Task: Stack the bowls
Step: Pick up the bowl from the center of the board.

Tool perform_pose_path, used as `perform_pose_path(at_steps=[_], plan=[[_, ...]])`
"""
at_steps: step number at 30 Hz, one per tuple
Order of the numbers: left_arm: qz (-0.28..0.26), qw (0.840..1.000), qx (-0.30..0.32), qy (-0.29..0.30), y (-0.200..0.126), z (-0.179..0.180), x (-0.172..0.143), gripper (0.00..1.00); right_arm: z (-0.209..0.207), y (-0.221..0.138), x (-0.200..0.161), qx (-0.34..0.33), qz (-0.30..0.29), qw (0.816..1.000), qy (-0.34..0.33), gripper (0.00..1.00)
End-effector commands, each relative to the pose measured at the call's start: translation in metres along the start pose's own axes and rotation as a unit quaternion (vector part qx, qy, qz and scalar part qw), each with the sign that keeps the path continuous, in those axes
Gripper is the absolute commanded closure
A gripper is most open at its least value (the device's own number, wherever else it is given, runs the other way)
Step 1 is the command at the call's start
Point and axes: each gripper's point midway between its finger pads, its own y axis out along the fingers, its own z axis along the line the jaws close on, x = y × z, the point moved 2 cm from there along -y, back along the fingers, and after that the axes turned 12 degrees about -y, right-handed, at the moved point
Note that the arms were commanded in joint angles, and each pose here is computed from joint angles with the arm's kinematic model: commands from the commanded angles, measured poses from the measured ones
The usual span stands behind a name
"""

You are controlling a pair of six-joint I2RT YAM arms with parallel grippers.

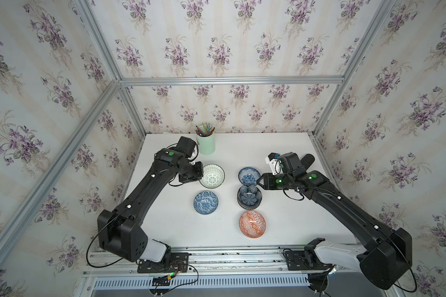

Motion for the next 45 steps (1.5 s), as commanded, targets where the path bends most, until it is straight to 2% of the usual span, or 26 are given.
perform_pose_path(at_steps=[1,7,11,18,21,32,45], plan=[[0.03,0.999,-0.003,0.025,-0.007,-0.009,-0.035,1.0,0.019,-0.009,0.0,0.049,0.01,0.999,-0.002,0.55],[0.051,0.997,-0.008,0.059,0.003,-0.031,-0.075,1.0,0.057,-0.011,-0.006,0.101,0.032,0.994,-0.041,0.56],[0.057,0.996,0.005,0.072,0.012,-0.038,-0.084,1.0,0.072,-0.007,-0.013,0.105,0.05,0.991,-0.063,0.56],[0.056,0.995,-0.009,0.082,0.013,-0.05,-0.088,1.0,0.083,0.005,-0.022,0.089,0.074,0.99,-0.085,0.55],[0.067,0.994,0.003,0.082,0.024,-0.05,-0.089,1.0,0.087,0.012,-0.027,0.085,0.089,0.988,-0.09,0.56],[0.067,0.994,0.0,0.085,0.024,-0.049,-0.092,1.0,0.082,0.024,-0.03,0.041,0.104,0.989,-0.096,0.7],[0.067,0.994,-0.003,0.085,0.026,-0.05,-0.093,1.0,0.078,0.033,-0.033,0.022,0.114,0.989,-0.089,0.79]])
